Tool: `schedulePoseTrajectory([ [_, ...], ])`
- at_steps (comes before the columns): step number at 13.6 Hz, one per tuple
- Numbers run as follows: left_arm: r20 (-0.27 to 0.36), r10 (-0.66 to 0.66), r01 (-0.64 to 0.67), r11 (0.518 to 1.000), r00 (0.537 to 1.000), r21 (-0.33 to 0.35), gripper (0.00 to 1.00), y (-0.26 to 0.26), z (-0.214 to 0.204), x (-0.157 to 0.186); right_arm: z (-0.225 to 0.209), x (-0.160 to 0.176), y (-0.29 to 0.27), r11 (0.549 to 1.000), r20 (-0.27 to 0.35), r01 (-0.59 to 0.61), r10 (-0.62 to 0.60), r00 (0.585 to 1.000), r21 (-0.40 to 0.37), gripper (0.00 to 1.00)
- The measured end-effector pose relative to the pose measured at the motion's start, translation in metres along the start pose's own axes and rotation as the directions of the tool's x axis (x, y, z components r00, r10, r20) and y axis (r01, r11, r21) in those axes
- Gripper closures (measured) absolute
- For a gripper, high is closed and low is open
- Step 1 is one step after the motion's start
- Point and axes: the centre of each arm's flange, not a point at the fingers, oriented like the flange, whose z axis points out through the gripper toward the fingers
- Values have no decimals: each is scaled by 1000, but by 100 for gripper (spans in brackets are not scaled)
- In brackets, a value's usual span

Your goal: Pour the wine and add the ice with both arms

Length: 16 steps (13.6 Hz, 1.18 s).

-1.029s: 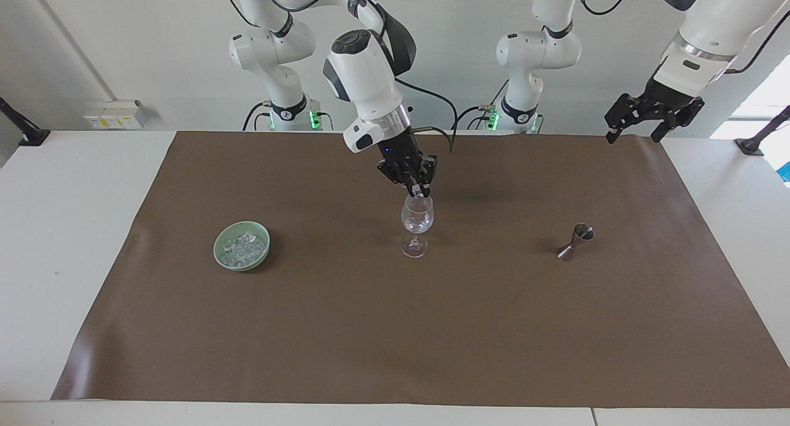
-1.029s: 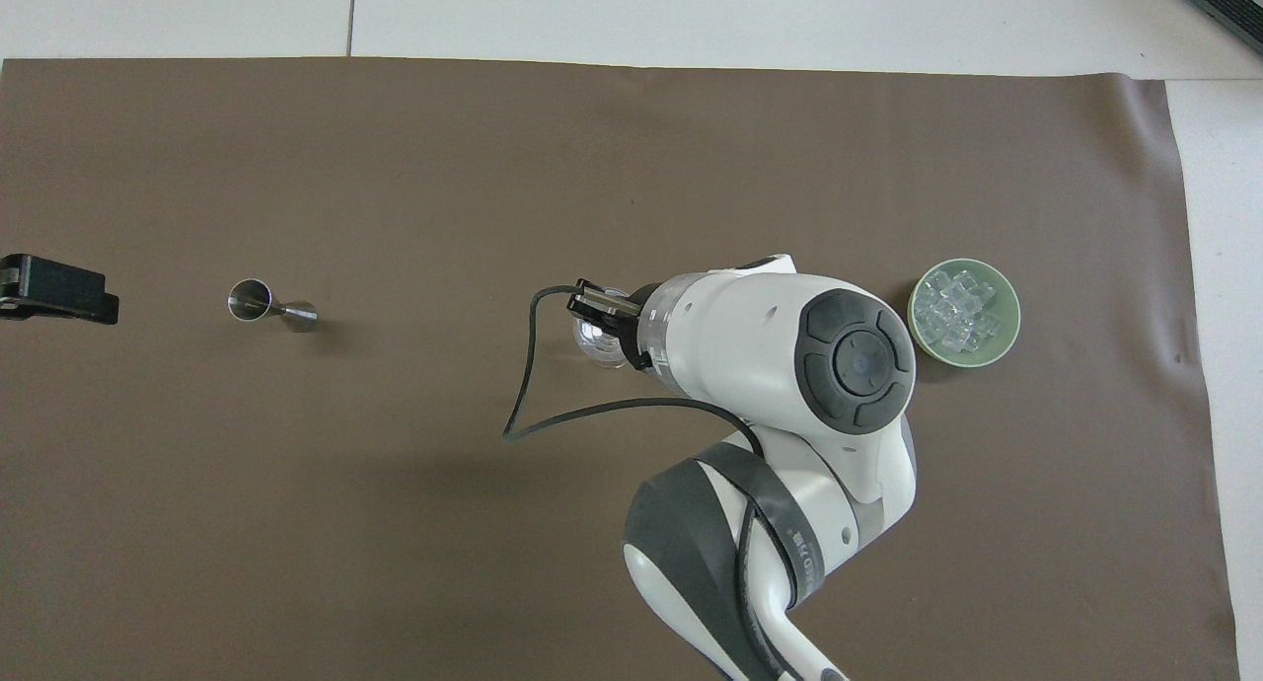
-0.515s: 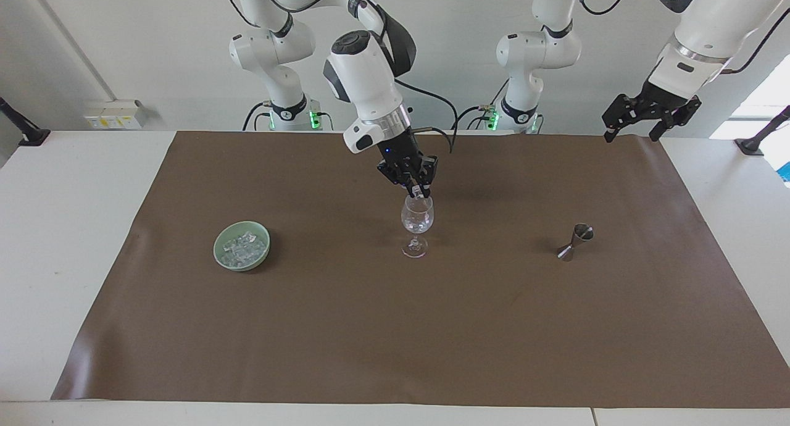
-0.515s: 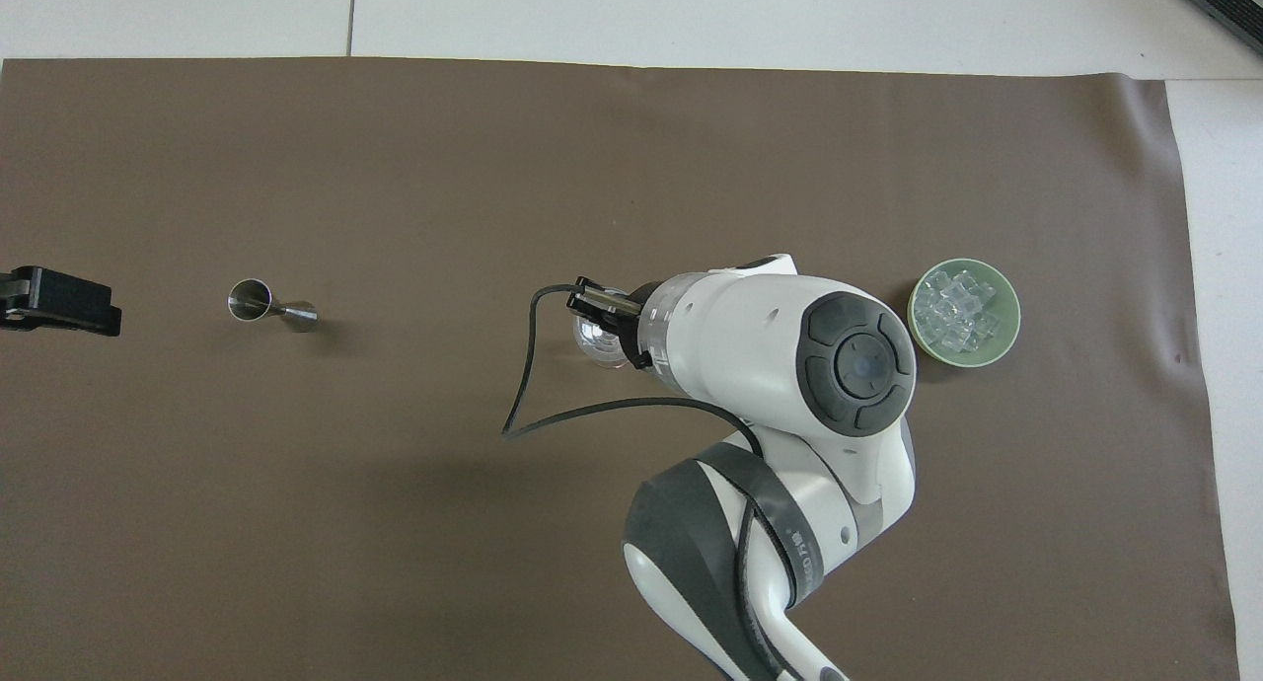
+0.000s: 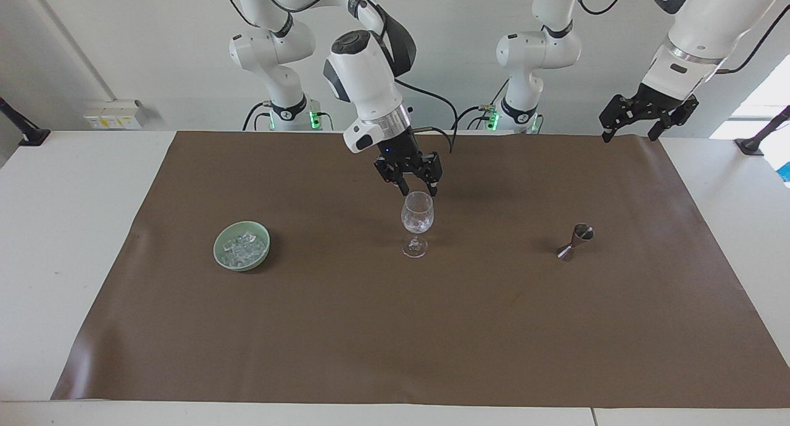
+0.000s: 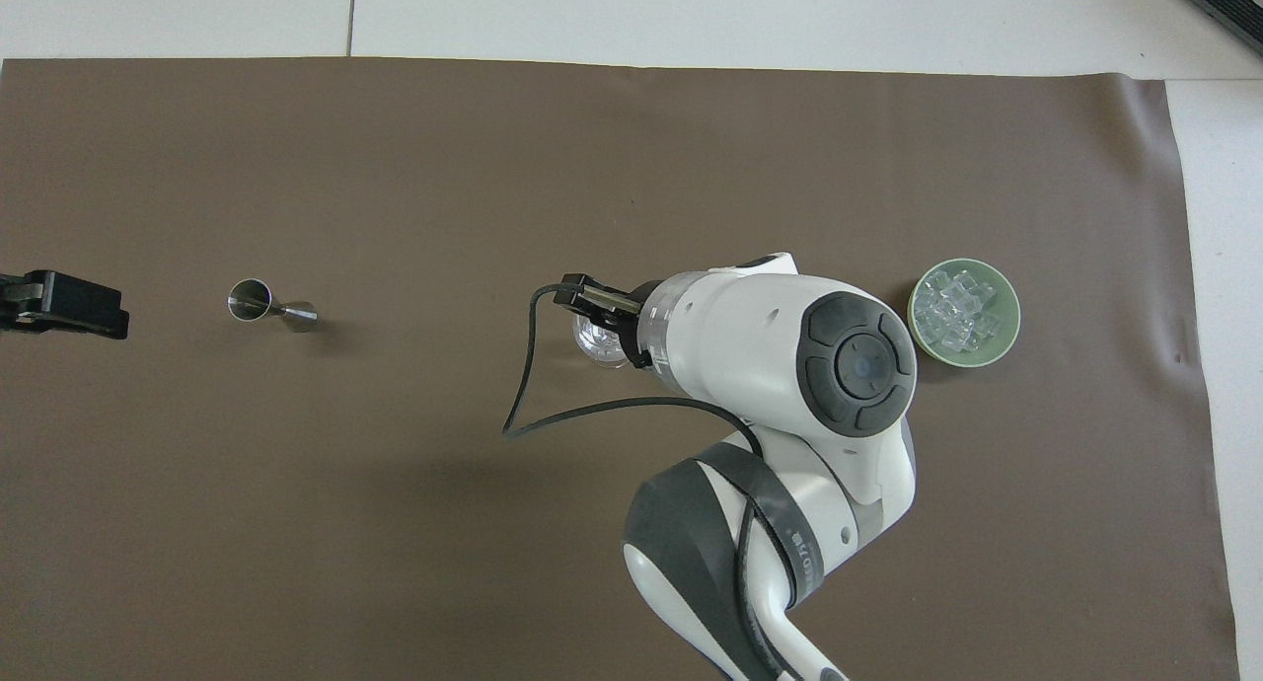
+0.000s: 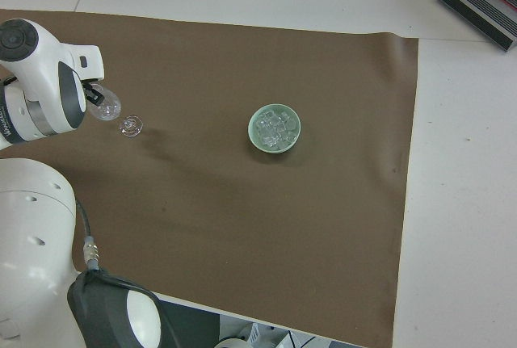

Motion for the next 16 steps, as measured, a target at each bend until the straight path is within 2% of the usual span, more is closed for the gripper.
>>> schedulePoseTrajectory([
  [1, 3, 0, 0, 1000, 1000, 0, 0, 0, 2, 0, -3, 2, -1, 1000, -17, 17, -17, 1000, -7, 1],
  [4, 2, 0, 0, 1000, 1000, 0, 0, 0, 1, -2, -17, 16, 4, 988, -125, 123, -134, 983, -91, 0],
  [7, 4, 0, 0, 1000, 1000, 0, 0, 0, 2, -3, -52, 47, 28, 974, -192, 129, -165, 968, -184, 0],
  [10, 8, -1, 1, 1000, 1000, 0, 0, -1, 3, -3, -83, 68, 53, 965, -195, 119, -167, 967, -235, 0],
  [14, 8, -1, 1, 1000, 1000, 0, 0, -1, 3, -3, -98, 82, 68, 961, -203, 106, -161, 966, -254, 0],
  [16, 9, -2, 2, 1000, 1000, 0, 0, -1, 3, -3, -115, 91, 85, 948, -183, 120, -179, 967, -296, 0],
])
